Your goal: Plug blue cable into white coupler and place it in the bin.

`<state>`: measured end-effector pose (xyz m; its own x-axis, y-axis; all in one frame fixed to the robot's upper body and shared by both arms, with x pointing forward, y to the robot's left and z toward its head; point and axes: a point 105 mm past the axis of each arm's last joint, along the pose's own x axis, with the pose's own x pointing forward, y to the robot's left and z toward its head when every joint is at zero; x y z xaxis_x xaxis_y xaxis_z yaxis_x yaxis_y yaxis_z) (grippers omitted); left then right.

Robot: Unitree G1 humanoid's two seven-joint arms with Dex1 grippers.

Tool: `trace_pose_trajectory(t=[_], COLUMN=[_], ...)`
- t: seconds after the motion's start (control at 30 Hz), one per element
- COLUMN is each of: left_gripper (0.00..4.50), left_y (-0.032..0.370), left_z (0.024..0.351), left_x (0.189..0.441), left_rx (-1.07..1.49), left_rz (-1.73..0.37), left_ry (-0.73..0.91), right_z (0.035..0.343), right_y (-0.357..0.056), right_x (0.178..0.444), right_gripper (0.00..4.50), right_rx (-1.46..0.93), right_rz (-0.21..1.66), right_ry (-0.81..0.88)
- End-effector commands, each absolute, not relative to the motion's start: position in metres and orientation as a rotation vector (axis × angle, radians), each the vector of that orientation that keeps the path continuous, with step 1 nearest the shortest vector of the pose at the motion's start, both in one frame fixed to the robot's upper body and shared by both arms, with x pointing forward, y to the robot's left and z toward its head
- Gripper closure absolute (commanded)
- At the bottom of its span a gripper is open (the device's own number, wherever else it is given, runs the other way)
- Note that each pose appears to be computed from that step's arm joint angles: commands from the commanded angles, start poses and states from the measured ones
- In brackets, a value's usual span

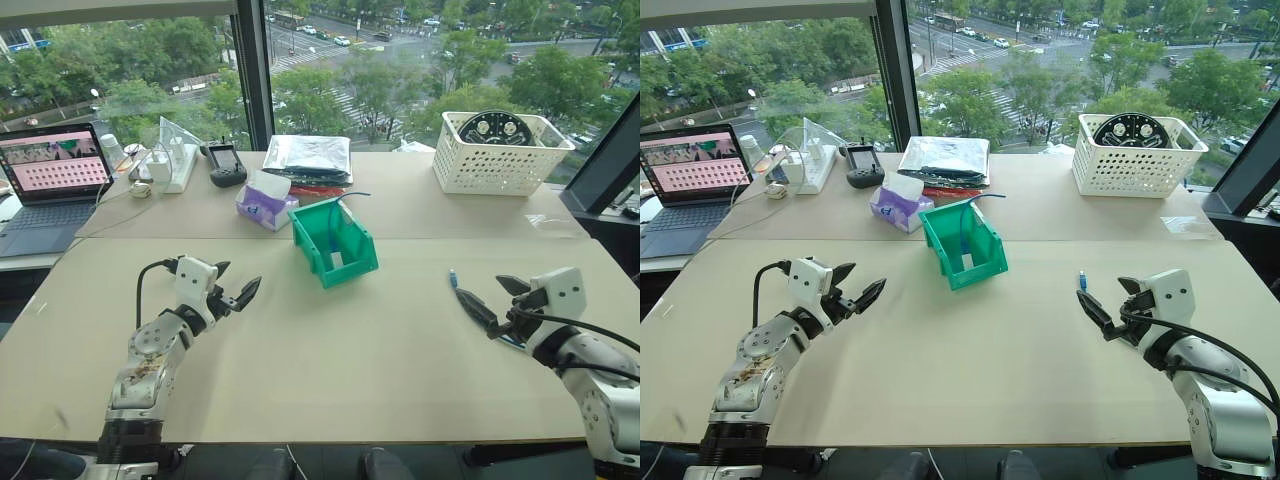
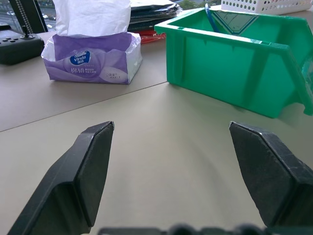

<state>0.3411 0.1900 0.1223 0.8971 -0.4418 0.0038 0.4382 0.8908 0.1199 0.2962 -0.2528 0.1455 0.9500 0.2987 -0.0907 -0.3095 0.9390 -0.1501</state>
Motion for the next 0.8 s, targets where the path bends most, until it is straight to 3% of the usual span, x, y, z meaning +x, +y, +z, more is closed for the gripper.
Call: trace_pose_trajectory(t=[0.03, 0.13, 0.2, 0.43, 0.67, 0.7, 0.8], left_gripper=[0.44, 0.44, 0.44, 0.44, 0.44, 0.44, 0.44], left_y=[0.194, 0.192, 0.185, 0.176, 0.175, 0.176, 0.178], left_z=[0.148, 0.183, 0.187, 0.169, 0.163, 0.161, 0.156], left_x=[0.342, 0.335, 0.327, 0.309, 0.299, 0.299, 0.297], left_rx=[0.11, 0.082, 0.099, 0.12, 0.121, 0.123, 0.128], left_rz=[-0.52, -0.671, -0.76, -0.879, -0.865, -0.86, -0.861], left_ry=[-0.087, -0.15, -0.122, -0.007, 0.024, 0.031, 0.047], right_z=[0.167, 0.175, 0.176, 0.156, 0.115, 0.113, 0.107], right_y=[-0.256, -0.263, -0.265, -0.274, -0.27, -0.269, -0.267], right_x=[0.302, 0.32, 0.335, 0.386, 0.403, 0.404, 0.401], right_gripper=[0.02, 0.02, 0.02, 0.02, 0.02, 0.54, 1.43], right_rx=[-0.224, -0.296, -0.327, -0.307, -0.281, -0.284, -0.284], right_rz=[0.329, 0.357, 0.354, 0.311, 0.302, 0.305, 0.32], right_ry=[0.042, 0.122, 0.163, 0.308, 0.465, 0.473, 0.507])
